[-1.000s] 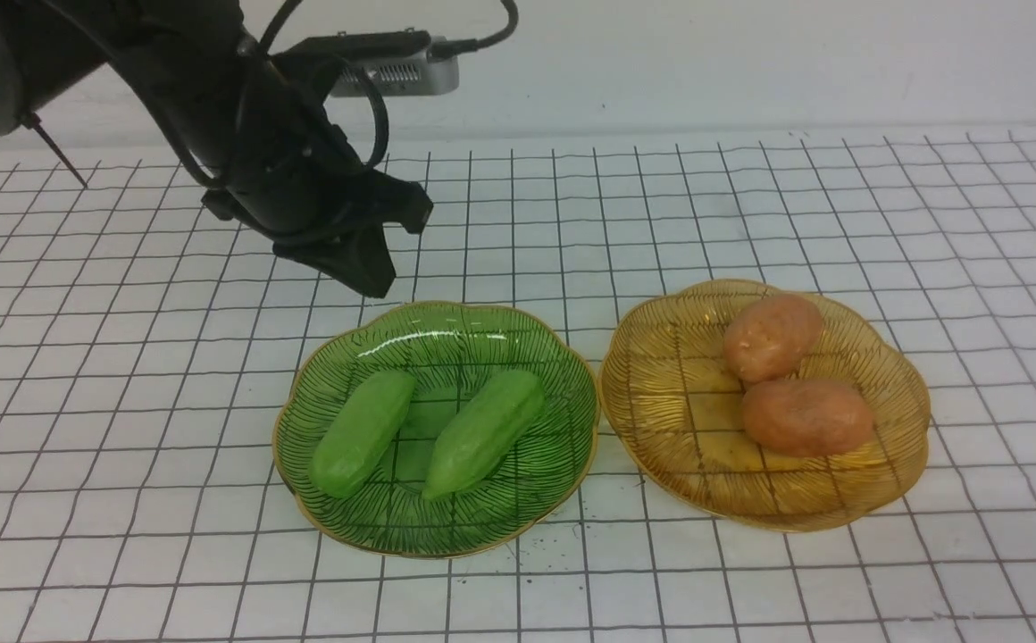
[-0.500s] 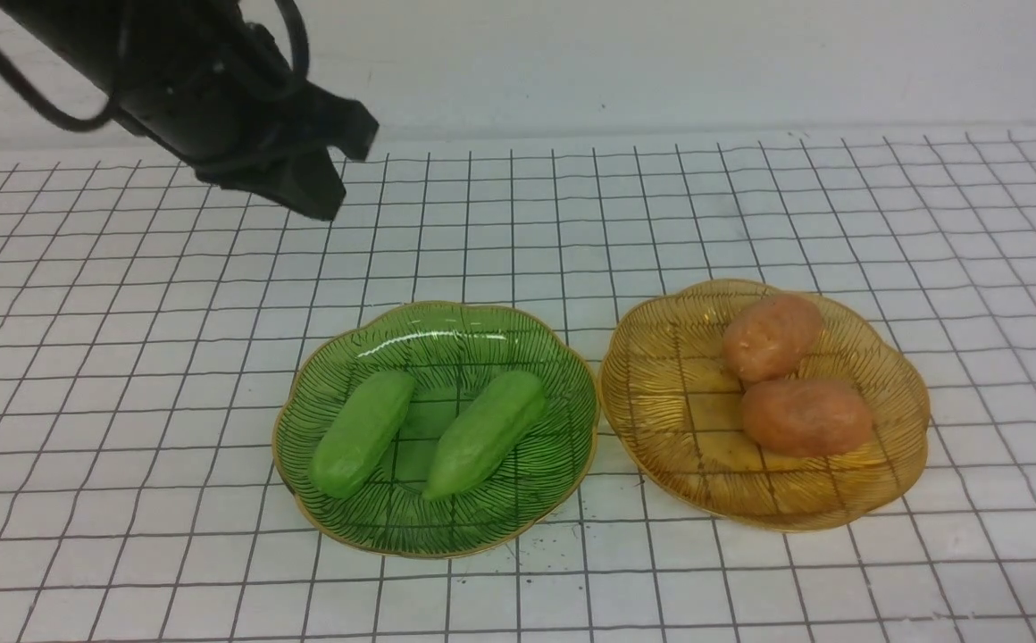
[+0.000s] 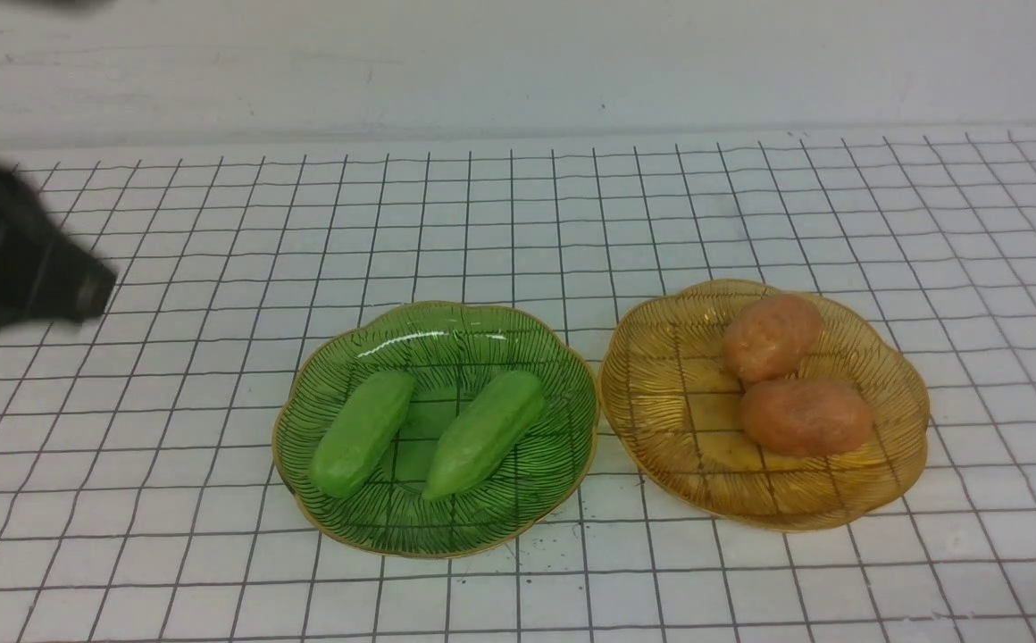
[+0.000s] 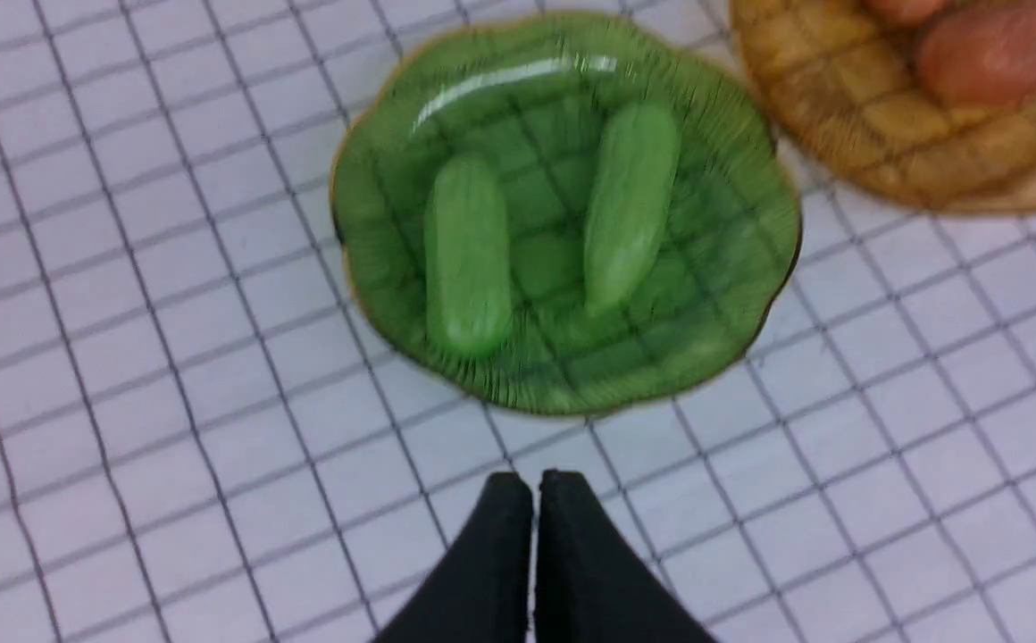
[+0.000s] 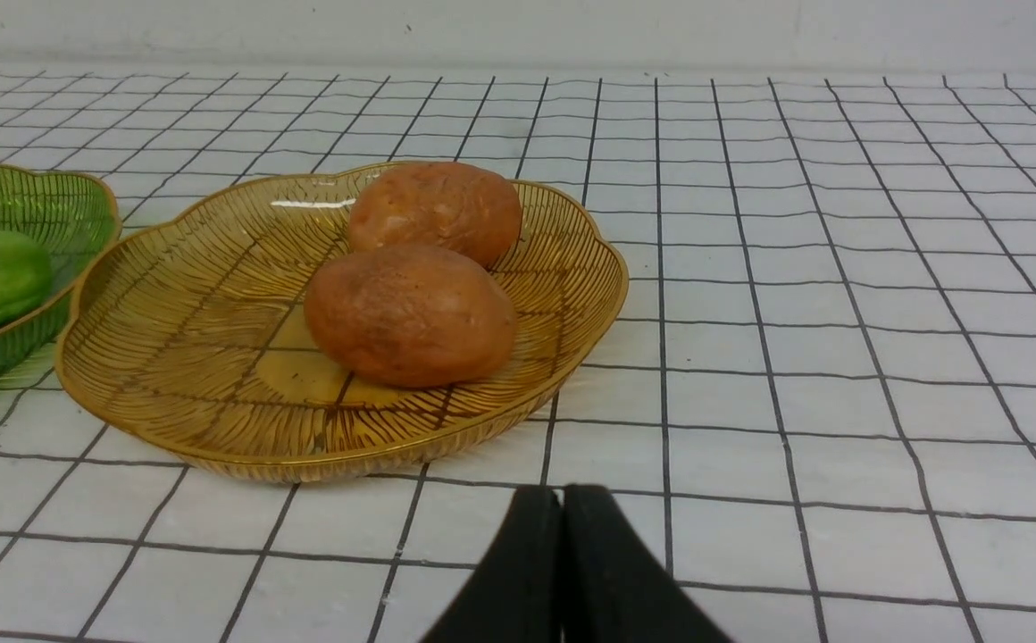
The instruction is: Put different types of vegetables on the plate.
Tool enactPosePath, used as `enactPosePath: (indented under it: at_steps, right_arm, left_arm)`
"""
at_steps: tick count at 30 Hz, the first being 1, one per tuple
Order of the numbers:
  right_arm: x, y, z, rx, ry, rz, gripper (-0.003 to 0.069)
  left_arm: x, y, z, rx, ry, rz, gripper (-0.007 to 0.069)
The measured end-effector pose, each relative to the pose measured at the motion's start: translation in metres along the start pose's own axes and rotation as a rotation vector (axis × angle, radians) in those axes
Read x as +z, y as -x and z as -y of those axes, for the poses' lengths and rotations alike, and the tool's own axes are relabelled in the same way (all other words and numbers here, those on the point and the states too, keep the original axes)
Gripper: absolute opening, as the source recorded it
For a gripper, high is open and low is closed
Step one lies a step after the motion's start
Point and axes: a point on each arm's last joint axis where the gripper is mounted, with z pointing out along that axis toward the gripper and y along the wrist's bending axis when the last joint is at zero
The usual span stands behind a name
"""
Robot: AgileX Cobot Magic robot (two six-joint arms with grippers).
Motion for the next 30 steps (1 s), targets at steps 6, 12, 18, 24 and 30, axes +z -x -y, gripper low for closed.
enactPosePath:
  at_steps: [6,12,18,24,30]
  right_arm:
    - [0.000,0.000,0.000,0.000,0.000,0.000,-0.0015]
    - [0.000,0.000,0.000,0.000,0.000,0.000,-0.0015]
    - [0.000,0.000,0.000,0.000,0.000,0.000,-0.0015]
    - [0.000,0.000,0.000,0.000,0.000,0.000,-0.0015]
    - [0.000,0.000,0.000,0.000,0.000,0.000,-0.0015]
  left_arm:
    - [0.025,-0.096,0.007,-0.031,0.002,0.233,-0.0008]
    - [0.043,-0.134,0.005,-0.075,0.028,0.611,-0.0008]
    - [0.056,-0.150,0.001,-0.100,0.063,0.829,-0.0008]
    - [0.076,-0.164,-0.001,-0.111,0.072,0.806,-0.0008]
    - [0.090,-0.175,-0.001,-0.115,0.070,0.742,-0.0008]
